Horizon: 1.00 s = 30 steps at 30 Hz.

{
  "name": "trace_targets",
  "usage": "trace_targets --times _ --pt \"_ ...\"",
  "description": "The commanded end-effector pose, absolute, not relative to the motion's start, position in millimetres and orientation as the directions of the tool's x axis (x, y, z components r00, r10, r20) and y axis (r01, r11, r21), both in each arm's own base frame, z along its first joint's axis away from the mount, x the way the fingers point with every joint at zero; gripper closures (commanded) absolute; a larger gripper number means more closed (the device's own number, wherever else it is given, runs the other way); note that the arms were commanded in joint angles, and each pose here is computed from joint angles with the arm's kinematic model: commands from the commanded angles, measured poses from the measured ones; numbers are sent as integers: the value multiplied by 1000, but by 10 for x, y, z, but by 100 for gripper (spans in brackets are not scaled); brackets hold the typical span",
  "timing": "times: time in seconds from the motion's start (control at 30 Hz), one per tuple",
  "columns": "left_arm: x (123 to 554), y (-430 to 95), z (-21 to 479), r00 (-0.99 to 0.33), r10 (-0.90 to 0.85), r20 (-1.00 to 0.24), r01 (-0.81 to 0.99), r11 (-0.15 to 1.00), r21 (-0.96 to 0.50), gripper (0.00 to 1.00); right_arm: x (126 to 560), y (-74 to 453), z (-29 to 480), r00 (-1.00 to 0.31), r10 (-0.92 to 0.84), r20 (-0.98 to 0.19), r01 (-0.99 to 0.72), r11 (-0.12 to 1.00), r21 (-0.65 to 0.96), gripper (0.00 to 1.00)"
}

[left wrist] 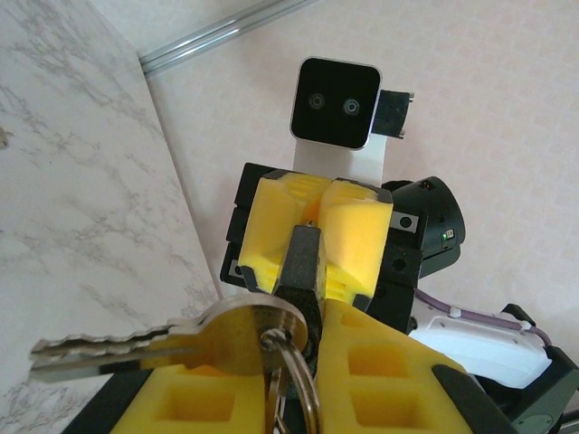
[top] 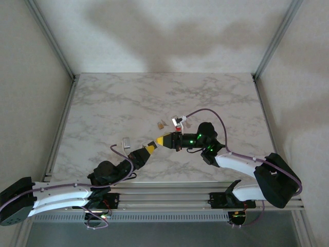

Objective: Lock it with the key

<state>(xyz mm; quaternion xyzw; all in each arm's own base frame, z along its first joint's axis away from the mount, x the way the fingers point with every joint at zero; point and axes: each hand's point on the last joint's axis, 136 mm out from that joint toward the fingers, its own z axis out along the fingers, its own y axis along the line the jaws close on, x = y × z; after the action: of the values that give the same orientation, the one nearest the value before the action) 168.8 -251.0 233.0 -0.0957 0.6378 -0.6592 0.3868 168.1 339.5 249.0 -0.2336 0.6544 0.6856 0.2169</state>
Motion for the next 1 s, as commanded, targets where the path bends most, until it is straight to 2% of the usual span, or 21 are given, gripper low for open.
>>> trace_targets --times 0.0,0.1,0.13,0.23,0.33,0.5,0.97 --pt "1526 -2609 2756 -706 -601 -375 475 -8 -880 100 1268 3521 2398 -786 -164 -596 -585 -112 803 100" --pt "1535 -2634 2754 -706 -592 -388 474 13 -881 100 1285 3504 2403 -784 -149 -603 -596 -94 798 100" --pt "1536 -2637 2757 -707 -590 -390 473 16 -881 94 1294 3501 2404 -784 -144 -604 -597 -91 797 100" --pt "1531 -2634 2774 -704 -587 -399 477 26 -879 56 1333 3489 2405 -792 -122 -598 -593 -78 801 100" --pt "1527 -2630 2781 -703 -583 -408 479 36 -877 39 1403 3462 2391 -804 -88 -588 -585 -57 809 100" --pt "1528 -2599 2744 -702 -582 -411 471 54 -880 30 1491 3416 2396 -821 -50 -569 -567 -54 822 100" --pt "1551 -2461 2394 -705 -566 -427 401 178 -898 28 1766 3149 2524 -841 78 -536 -540 -51 840 100"
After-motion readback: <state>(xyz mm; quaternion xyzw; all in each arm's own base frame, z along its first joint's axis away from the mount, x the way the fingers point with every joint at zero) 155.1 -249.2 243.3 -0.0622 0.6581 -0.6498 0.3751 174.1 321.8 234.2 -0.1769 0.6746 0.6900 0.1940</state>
